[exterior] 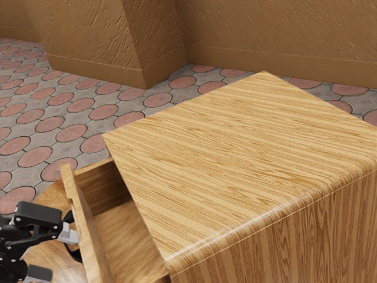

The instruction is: Pull the drawer handle with one arm to open the drawer

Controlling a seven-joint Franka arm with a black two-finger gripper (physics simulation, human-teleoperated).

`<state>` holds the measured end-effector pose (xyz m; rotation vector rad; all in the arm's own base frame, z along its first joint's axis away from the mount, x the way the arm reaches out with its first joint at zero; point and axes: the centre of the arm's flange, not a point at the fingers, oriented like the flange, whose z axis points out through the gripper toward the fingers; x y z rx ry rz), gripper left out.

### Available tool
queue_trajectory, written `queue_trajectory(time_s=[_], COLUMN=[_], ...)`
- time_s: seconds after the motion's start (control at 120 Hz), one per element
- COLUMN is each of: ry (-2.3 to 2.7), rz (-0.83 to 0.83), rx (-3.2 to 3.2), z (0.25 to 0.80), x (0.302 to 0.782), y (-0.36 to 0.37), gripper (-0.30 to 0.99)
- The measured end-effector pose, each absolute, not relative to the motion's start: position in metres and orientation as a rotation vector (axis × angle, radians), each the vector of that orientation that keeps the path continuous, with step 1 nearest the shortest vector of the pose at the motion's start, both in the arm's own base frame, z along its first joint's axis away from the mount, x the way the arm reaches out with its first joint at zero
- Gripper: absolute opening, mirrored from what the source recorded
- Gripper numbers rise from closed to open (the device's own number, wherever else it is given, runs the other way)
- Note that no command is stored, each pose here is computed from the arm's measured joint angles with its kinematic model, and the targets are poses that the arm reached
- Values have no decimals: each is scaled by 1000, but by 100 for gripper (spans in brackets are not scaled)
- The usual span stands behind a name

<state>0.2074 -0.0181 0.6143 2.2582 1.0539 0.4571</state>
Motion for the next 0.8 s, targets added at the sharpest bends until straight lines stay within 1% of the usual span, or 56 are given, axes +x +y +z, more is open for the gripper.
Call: queue_trajectory(time_s=[0.408, 0.8], ry=[1056, 1121], rz=[450, 465], rx=[2267, 2236], z=[608, 611], x=[185, 153], y=[-6, 22], gripper=[68, 69])
